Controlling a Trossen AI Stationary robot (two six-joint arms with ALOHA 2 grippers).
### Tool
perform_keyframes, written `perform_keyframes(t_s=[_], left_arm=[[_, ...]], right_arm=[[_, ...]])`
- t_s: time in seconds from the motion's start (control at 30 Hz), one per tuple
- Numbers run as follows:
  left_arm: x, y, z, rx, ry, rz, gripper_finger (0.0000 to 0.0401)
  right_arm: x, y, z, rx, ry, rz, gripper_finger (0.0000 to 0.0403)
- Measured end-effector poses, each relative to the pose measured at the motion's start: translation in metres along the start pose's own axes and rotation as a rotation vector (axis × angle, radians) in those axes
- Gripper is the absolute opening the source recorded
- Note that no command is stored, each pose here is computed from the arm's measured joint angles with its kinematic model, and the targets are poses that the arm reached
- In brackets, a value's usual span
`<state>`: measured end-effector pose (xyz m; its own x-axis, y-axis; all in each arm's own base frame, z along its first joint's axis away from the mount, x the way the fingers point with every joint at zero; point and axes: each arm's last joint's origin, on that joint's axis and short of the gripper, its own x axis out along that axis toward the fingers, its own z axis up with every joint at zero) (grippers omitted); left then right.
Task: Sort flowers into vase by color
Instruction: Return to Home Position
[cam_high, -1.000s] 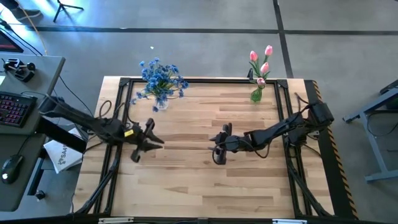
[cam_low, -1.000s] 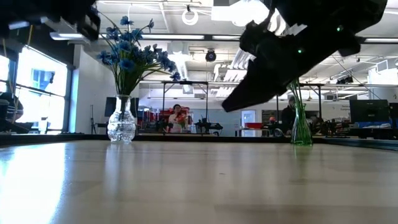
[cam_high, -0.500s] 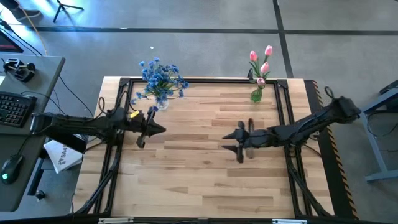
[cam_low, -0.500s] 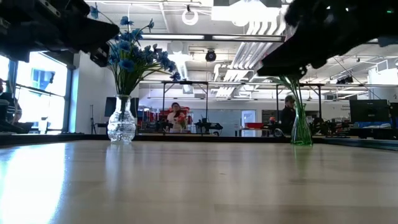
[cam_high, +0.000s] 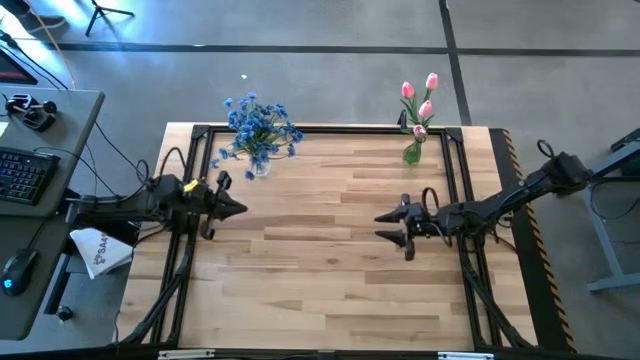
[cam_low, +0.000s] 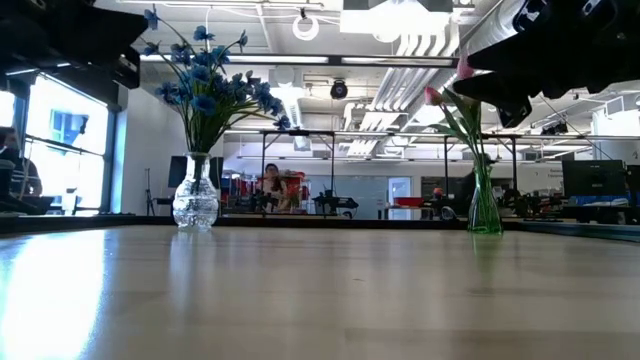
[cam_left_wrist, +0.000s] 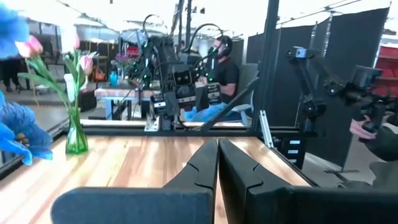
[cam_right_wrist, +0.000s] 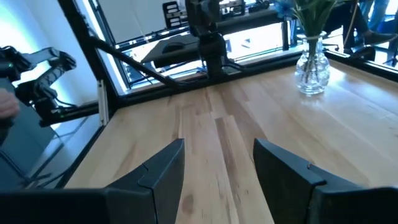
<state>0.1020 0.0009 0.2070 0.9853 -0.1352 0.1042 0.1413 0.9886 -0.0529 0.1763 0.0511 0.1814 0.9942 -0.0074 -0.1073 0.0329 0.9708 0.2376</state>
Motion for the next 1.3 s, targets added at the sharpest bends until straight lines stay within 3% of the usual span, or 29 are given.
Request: perform_keyframes(t_s=[0.17, 0.47, 0.87, 1.0, 1.2, 1.3], left_arm=[[-0.011, -0.003, -0.005, 0.040, -0.053, 0.011, 0.0000], [-0.008, 0.001, -0.033, -0.027, 0.026, 0.056, 0.0000], [-0.009, 0.001, -0.032, -0.012, 0.022, 0.053, 0.0000], [-0.009, 0.001, -0.032, -0.007, 0.022, 0.051, 0.0000], [-0.009, 0.001, -0.032, -0.006, 0.022, 0.055, 0.0000], [-0.009, 0.001, -0.032, -0.006, 0.022, 0.059, 0.0000]], right_arm=[[0.000, 0.000, 0.000, -0.034, -0.005, -0.003, 0.0188], [-0.005, -0.001, 0.006, -0.081, -0.034, -0.039, 0.0188], [-0.056, -0.013, 0.029, -0.095, -0.077, 0.004, 0.0188], [-0.067, -0.019, 0.025, -0.130, -0.098, 0.029, 0.0188], [-0.069, -0.038, -0.004, -0.121, -0.170, 0.045, 0.0188], [-0.071, -0.046, -0.002, -0.113, -0.185, 0.029, 0.0188]])
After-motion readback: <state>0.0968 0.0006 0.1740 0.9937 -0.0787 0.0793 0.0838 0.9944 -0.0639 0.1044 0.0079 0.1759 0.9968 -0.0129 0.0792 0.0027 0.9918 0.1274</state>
